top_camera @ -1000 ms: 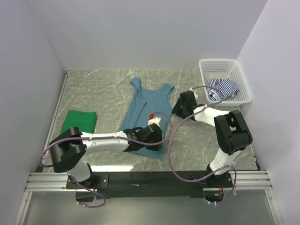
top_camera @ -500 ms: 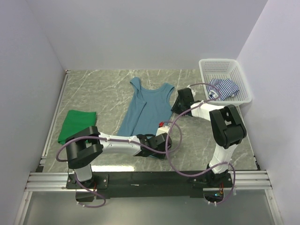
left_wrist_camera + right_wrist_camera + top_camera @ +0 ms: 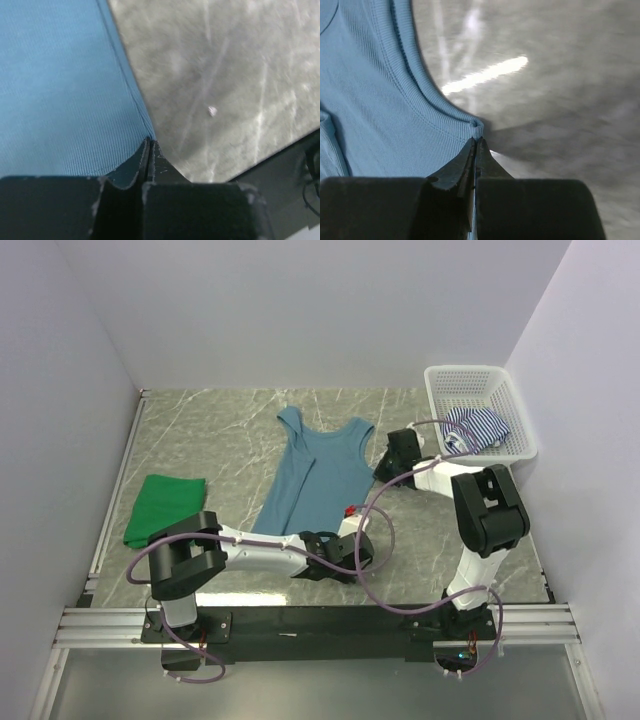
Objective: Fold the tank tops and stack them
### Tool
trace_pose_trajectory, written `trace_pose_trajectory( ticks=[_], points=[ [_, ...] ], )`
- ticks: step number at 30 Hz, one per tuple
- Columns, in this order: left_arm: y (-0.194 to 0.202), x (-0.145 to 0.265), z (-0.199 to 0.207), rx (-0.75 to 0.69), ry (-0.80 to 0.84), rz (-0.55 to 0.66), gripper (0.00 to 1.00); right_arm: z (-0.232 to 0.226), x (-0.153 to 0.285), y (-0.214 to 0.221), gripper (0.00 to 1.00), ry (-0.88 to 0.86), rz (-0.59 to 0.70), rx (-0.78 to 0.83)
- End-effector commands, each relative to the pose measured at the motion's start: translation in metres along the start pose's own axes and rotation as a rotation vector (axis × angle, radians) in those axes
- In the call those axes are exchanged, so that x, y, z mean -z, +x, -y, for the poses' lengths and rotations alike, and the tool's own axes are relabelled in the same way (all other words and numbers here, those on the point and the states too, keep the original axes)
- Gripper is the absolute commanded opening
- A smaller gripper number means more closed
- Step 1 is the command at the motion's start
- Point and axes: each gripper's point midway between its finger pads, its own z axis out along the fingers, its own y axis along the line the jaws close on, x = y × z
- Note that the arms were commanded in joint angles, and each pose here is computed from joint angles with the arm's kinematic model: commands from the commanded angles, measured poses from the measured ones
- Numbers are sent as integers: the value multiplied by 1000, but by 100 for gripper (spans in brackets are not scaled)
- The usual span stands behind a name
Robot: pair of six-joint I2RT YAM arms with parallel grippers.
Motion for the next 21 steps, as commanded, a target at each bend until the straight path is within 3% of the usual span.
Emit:
trace_pose_trajectory(
  ticks=[1, 11, 21],
  points=[
    [-1, 15, 34, -10, 107, 12, 0, 20, 18, -21, 0, 17, 57, -22],
    [-10, 51, 72, 62, 307, 56, 1, 44, 47, -14, 0, 87, 47, 17],
    [-33, 69, 38, 200, 286, 141, 1, 11, 50, -23, 0, 40, 47, 46]
  ],
)
